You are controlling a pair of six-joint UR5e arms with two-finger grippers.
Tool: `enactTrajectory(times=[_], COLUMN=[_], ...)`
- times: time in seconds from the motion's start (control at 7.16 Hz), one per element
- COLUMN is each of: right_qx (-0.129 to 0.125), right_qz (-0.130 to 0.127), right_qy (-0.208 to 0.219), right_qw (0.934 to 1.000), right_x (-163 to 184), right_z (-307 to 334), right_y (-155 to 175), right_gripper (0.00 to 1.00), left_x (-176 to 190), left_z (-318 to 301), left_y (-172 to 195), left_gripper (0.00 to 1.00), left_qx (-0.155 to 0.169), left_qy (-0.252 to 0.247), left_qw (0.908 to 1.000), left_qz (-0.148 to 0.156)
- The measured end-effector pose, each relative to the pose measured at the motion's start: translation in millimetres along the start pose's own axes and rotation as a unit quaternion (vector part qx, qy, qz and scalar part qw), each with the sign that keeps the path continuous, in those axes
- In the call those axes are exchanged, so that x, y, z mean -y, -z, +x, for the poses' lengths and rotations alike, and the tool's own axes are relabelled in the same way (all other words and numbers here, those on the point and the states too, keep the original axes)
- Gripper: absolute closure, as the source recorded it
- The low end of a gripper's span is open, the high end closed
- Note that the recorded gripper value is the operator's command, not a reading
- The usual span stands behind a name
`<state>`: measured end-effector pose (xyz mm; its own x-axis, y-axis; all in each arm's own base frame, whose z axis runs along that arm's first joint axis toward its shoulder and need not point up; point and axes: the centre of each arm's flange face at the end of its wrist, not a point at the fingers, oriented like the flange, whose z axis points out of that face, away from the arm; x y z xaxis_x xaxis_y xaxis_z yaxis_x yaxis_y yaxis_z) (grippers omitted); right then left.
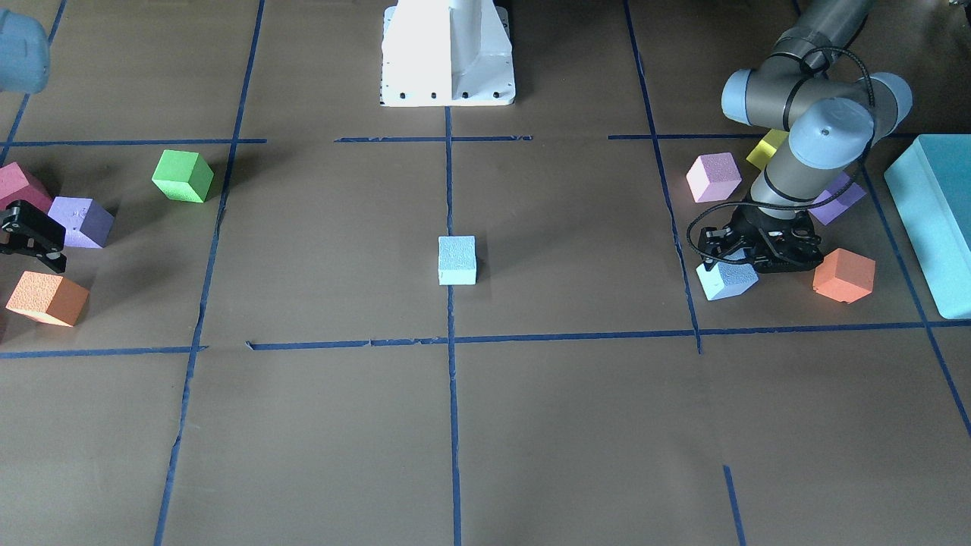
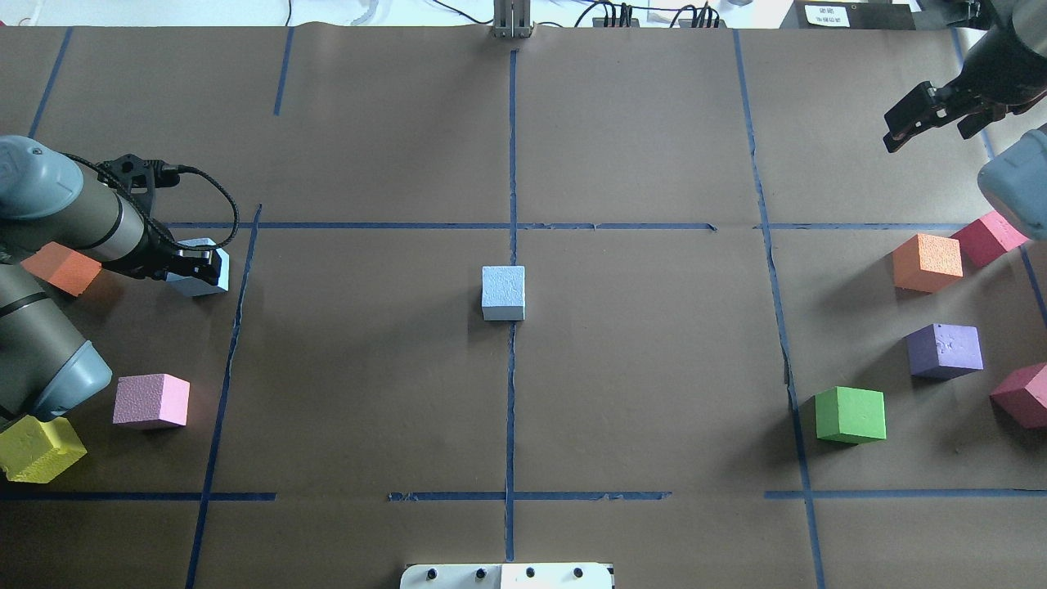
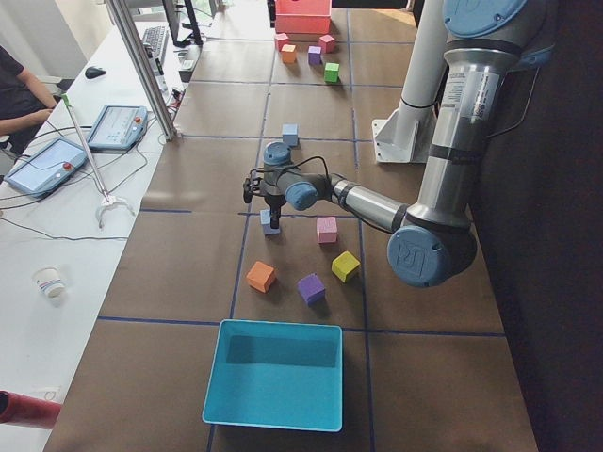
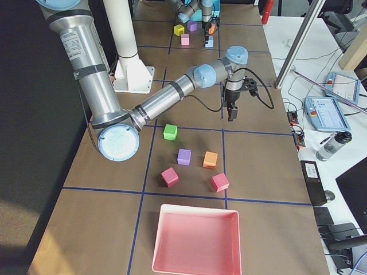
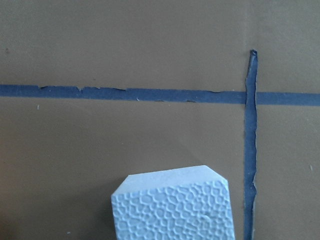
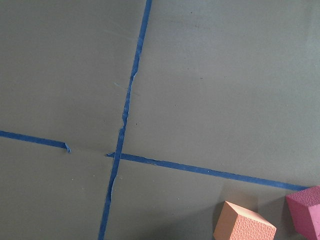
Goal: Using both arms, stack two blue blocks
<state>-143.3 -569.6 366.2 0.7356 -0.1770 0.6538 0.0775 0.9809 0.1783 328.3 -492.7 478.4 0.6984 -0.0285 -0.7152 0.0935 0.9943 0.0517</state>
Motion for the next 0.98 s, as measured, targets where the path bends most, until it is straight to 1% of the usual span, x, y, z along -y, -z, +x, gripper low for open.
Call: enactTrajectory(times=[0.28, 0.56, 0.7, 0.84, 0.98], right_qx=[0.003, -0.001, -0.003, 0.002, 0.017], right_qz=[0.003, -0.001, -0.003, -0.008, -0.015], right_qy=[0.002, -0.015, -0.027, -0.041, -0.06], right_qw=[1.0, 0.9999, 0.9996, 0.9991, 0.9979], right_x=[-7, -14, -18, -24, -33], right_z=[-1, 19, 33, 49, 69], right_y=[5, 2, 2, 2, 2], right_gripper=[0.0, 0.0, 0.0, 0.0, 0.0], left_x=[0, 11, 18, 19, 11], left_z=[24, 89, 122, 152, 187], left_y=[32, 89, 113, 126, 131], left_gripper=[0.99, 0.99, 0.99, 1.0, 1.0], left_qx=[0.006, 0.018, 0.016, 0.008, -0.006], left_qy=[0.0, -0.02, -0.028, -0.04, -0.059], left_qw=[1.0, 0.9996, 0.9995, 0.9992, 0.9983], left_qz=[-0.003, -0.007, -0.004, -0.001, -0.003])
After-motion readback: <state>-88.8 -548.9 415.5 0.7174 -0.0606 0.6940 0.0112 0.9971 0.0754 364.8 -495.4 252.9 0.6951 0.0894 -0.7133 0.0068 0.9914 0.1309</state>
